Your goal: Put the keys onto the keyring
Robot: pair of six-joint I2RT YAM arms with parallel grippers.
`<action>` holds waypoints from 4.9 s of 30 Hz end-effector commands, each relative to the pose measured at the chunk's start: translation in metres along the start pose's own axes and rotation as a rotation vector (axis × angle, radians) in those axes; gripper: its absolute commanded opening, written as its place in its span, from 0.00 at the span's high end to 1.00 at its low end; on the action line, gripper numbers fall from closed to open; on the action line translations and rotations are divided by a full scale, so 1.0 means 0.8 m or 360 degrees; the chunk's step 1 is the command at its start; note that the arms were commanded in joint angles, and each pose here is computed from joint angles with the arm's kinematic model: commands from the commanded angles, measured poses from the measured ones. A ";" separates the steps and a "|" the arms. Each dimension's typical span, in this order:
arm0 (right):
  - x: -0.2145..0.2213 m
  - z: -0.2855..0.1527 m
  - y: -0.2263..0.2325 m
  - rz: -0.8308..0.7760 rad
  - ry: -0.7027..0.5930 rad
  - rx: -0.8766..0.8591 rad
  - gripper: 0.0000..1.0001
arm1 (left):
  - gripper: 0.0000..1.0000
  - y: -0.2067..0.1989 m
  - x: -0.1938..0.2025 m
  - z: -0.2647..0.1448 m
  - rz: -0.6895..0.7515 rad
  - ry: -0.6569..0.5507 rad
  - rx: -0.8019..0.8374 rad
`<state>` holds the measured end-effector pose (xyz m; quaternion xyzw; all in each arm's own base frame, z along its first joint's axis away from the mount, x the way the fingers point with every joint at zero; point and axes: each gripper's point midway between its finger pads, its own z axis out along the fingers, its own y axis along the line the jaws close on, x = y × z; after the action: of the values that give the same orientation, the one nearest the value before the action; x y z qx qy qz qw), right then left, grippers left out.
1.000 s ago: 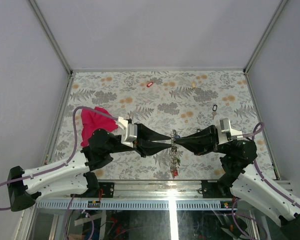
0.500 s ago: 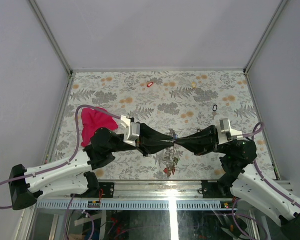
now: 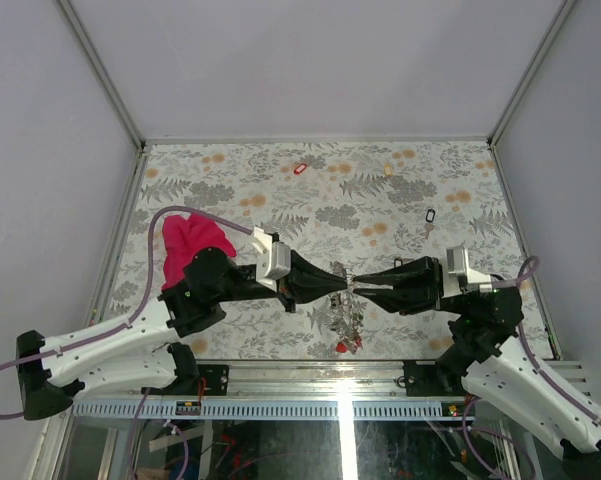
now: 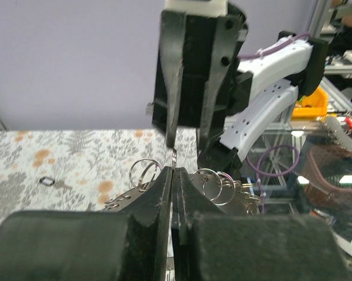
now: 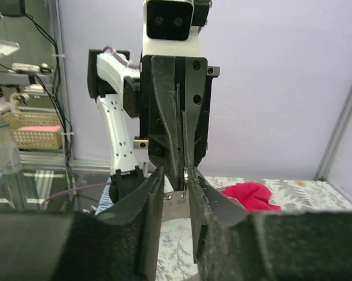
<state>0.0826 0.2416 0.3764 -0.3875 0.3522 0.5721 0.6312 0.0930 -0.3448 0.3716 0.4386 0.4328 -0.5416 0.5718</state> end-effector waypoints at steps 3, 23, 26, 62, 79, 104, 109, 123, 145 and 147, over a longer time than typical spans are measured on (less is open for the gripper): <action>-0.030 -0.016 -0.009 -0.0317 0.0055 0.0184 0.66 | 1.00 0.005 -0.002 -0.021 0.0076 0.0296 -0.0078; 0.052 -0.064 -0.031 -0.0274 0.0434 0.0398 0.65 | 1.00 0.060 0.107 -0.081 -0.0055 0.1600 -0.0435; 0.063 -0.069 -0.032 -0.0248 0.0473 0.0413 0.68 | 1.00 0.066 0.122 -0.093 -0.0072 0.1779 -0.0497; 0.109 -0.063 -0.053 -0.0020 0.0436 0.0481 0.42 | 1.00 0.078 0.112 -0.037 -0.0299 0.1308 -0.0873; 0.091 -0.042 -0.005 -0.0297 0.0579 -0.0060 0.67 | 1.00 0.009 0.083 -0.032 0.0037 0.1143 -0.0153; 0.091 -0.019 -0.001 -0.0141 0.0536 -0.0193 0.72 | 1.00 0.003 0.091 -0.021 0.0119 0.1174 -0.0094; 0.094 -0.020 0.001 -0.0105 0.0544 -0.0209 0.73 | 1.00 0.005 0.089 -0.018 0.0118 0.1170 -0.0115; 0.105 -0.022 -0.002 -0.0062 0.0583 -0.0201 0.73 | 1.00 0.008 0.086 -0.017 0.0106 0.1165 -0.0150; 0.092 -0.019 0.000 -0.0050 0.0491 -0.0161 1.00 | 0.78 0.014 0.058 -0.016 0.0101 0.1019 -0.0255; 0.082 -0.018 0.001 -0.0043 0.0415 -0.0127 1.00 | 0.70 0.010 0.042 -0.019 0.0105 0.0899 -0.0263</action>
<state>0.0945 0.2633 0.2680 -0.5167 0.4597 0.5101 0.5114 0.1014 -0.3340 0.2780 0.5914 0.6463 -0.2870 0.3875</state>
